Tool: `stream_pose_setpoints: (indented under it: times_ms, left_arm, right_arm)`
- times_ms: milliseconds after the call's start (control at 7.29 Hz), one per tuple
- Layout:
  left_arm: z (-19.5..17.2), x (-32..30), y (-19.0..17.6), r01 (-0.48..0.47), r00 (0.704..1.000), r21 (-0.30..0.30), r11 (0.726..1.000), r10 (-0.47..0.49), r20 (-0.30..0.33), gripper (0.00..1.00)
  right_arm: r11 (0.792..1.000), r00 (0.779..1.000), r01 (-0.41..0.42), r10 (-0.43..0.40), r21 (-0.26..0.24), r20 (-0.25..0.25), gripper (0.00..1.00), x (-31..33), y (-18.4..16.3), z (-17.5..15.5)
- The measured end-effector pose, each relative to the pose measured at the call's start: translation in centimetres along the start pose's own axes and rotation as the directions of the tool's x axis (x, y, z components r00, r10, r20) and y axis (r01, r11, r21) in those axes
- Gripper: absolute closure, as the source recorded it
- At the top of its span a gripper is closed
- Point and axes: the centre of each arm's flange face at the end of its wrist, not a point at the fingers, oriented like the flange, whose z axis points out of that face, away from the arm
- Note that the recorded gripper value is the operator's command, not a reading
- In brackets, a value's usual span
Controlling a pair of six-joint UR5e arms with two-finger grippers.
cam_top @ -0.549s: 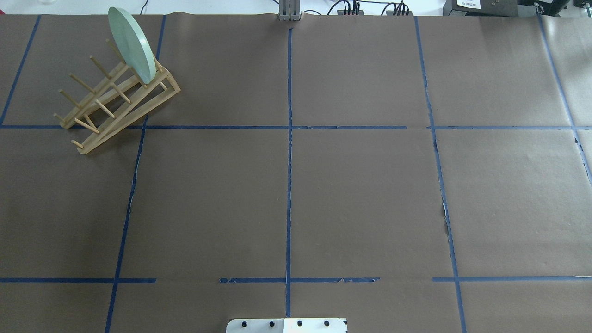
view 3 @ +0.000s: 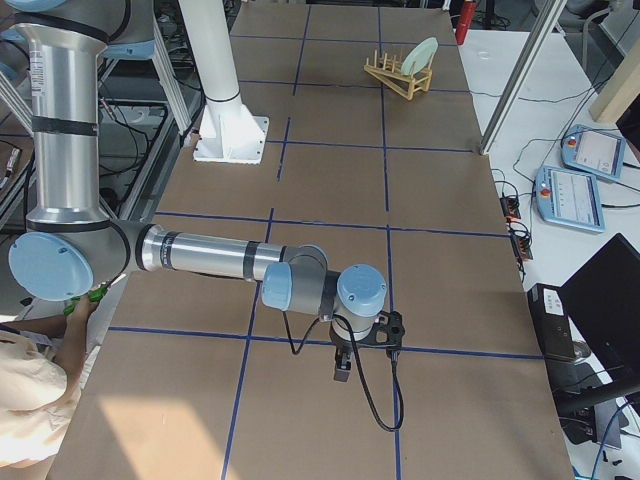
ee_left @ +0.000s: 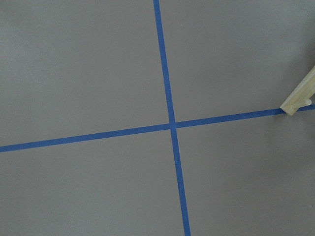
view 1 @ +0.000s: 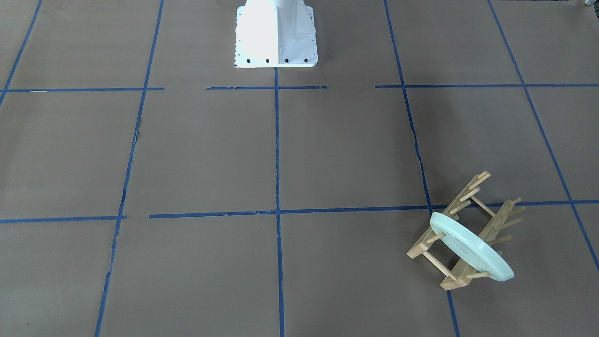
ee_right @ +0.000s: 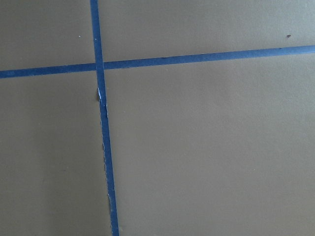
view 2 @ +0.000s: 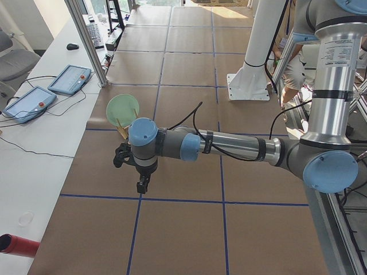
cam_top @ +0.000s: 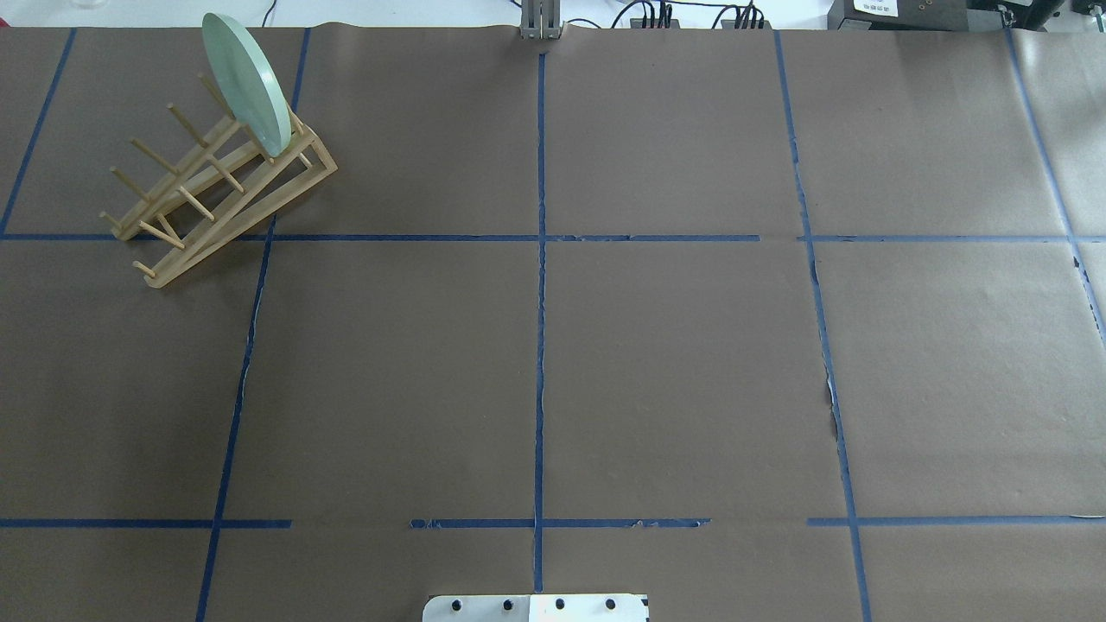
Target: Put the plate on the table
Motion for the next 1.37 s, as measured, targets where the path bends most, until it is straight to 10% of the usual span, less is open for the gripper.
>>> stream_pose_setpoints:
  times_ms: [412,824,1098,1373]
  left_arm:
    - [-1.8,3.5,-8.0,-0.135,0.991,0.155,0.979,0.134,0.019,0.0]
    - [0.7,12.1,-11.6,0.195,0.959,0.256,0.947,-0.129,-0.253,0.0]
    - [2.1,19.6,-12.9,0.423,0.841,0.178,0.889,-0.311,-0.443,0.0]
    - [2.3,24.4,-15.3,0.67,0.631,0.077,0.739,-0.511,-0.584,0.0]
  right_arm:
    - [1.0,1.0,0.0,0.0,0.0,0.0,0.0,0.0,0.0,0.0]
    - [1.0,1.0,0.0,0.0,0.0,0.0,0.0,0.0,0.0,0.0]
    - [1.0,1.0,0.0,0.0,0.0,0.0,0.0,0.0,0.0,0.0]
    - [1.0,1.0,0.0,0.0,0.0,0.0,0.0,0.0,0.0,0.0]
